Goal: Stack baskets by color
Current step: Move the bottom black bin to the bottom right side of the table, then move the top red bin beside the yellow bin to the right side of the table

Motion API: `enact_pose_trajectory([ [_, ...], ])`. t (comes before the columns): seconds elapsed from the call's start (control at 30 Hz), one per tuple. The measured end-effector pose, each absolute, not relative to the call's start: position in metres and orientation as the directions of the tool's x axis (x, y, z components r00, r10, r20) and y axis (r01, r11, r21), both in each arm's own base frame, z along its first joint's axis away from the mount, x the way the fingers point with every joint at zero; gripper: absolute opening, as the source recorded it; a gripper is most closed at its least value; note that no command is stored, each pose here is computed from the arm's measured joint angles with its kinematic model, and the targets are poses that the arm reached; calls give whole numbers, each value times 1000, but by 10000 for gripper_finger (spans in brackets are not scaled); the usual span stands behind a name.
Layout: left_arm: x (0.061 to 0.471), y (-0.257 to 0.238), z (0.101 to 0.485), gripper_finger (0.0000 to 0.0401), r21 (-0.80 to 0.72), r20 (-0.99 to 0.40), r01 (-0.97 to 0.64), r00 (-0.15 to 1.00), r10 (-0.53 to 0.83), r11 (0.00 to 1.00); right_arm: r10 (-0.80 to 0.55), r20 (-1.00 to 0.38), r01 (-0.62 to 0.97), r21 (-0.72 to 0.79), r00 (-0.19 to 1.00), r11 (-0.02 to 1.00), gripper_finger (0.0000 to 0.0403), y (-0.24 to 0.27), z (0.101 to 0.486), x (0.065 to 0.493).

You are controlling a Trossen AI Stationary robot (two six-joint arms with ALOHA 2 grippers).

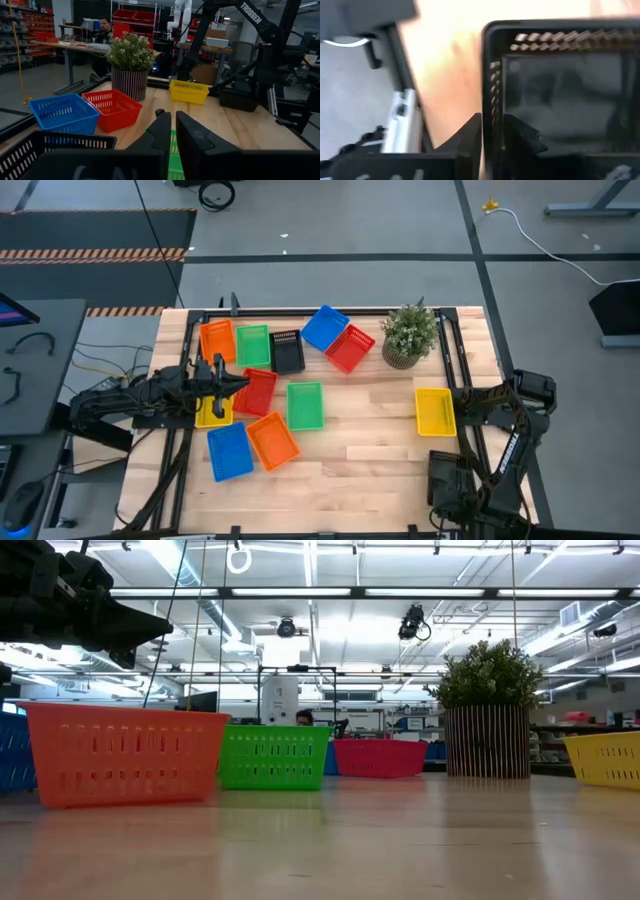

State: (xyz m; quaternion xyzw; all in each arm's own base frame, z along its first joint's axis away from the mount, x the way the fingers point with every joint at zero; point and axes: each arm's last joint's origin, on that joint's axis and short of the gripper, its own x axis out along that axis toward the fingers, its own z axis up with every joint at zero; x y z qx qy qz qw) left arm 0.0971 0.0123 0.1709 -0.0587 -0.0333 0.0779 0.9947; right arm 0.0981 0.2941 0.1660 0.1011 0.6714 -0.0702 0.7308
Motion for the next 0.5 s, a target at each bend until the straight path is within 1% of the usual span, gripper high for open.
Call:
enact_pose_trajectory([
  [0.07,97,12,171,38,-122,57,-151,986,159,981,22,-999,259,32,42,965,109,292,166,96],
  [0.17,97,12,171,38,-122,57,-151,986,159,981,59,-996,303,38,-59,952,120,291,167,99],
  [0.3,97,12,171,33,-122,57,-151,986,159,981,129,-982,460,51,-140,886,117,284,176,111],
  [0.4,97,12,171,30,-122,57,-151,986,159,981,195,-971,554,88,-136,828,115,279,186,122],
  [0.47,97,12,171,30,-122,57,-151,986,159,981,239,-968,577,150,-81,803,115,276,194,132],
  [0.5,97,12,171,31,-122,57,-151,986,159,981,244,-969,585,180,-32,791,115,273,197,137],
])
